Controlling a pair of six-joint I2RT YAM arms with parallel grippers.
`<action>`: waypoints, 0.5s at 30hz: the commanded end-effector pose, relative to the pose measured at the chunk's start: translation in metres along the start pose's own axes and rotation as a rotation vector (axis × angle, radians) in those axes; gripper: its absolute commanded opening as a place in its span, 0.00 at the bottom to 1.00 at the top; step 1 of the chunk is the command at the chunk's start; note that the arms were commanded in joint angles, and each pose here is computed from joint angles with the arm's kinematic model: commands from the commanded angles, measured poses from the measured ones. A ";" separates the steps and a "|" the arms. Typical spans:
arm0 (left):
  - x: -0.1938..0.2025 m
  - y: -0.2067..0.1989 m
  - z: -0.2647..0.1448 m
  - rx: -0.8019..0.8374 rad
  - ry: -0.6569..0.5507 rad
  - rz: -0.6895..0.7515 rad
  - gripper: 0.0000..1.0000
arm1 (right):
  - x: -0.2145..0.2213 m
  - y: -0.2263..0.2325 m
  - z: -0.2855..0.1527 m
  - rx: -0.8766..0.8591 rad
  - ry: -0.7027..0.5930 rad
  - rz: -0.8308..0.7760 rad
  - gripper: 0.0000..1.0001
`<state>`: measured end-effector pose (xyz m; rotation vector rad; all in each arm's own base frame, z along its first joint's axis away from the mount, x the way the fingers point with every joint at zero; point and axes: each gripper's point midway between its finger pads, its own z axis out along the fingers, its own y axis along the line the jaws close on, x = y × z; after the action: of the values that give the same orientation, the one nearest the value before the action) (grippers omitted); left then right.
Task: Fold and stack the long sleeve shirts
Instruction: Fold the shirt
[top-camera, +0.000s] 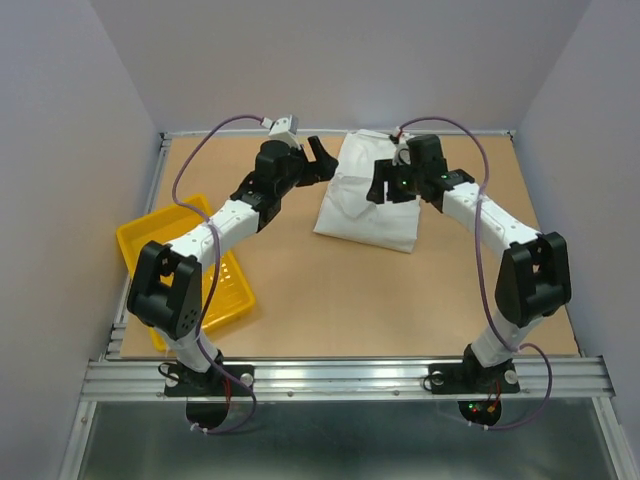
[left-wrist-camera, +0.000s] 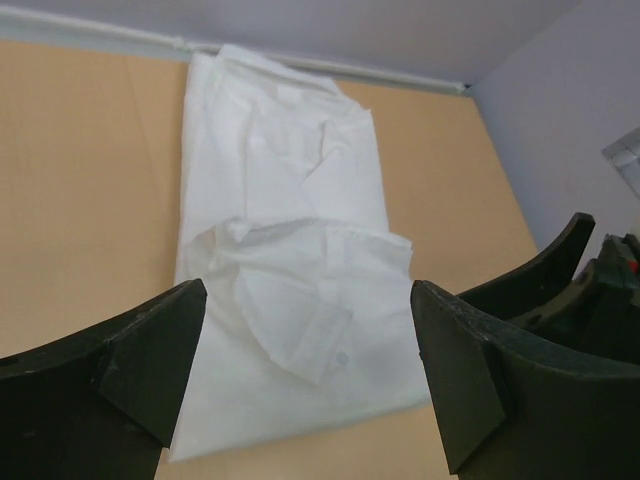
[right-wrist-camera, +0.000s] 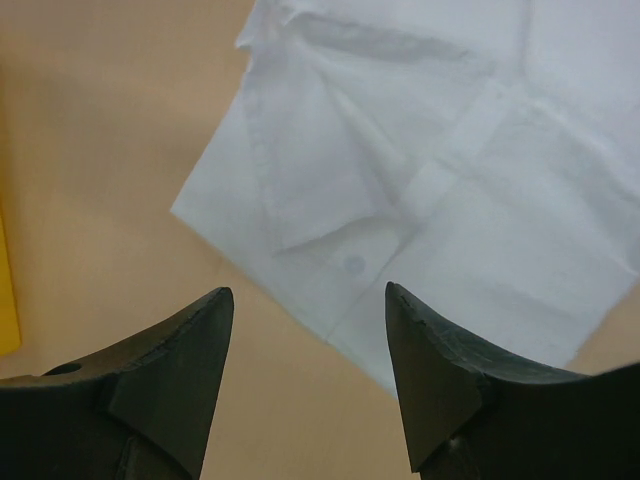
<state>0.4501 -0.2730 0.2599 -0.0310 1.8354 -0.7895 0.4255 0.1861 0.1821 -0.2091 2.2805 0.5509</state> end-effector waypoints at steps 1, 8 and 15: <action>0.036 0.034 -0.005 -0.095 0.053 -0.031 0.93 | 0.029 0.054 0.026 -0.205 0.021 -0.135 0.67; 0.064 0.065 -0.023 -0.203 0.072 -0.060 0.88 | 0.047 0.098 0.051 -0.379 0.045 -0.158 0.65; 0.062 0.081 -0.042 -0.296 0.051 -0.048 0.88 | 0.058 0.103 0.086 -0.371 0.074 -0.171 0.66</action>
<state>0.4131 -0.2270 0.1376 -0.1971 2.0983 -0.5754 0.3865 0.2959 0.1023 -0.5629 2.3063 0.8633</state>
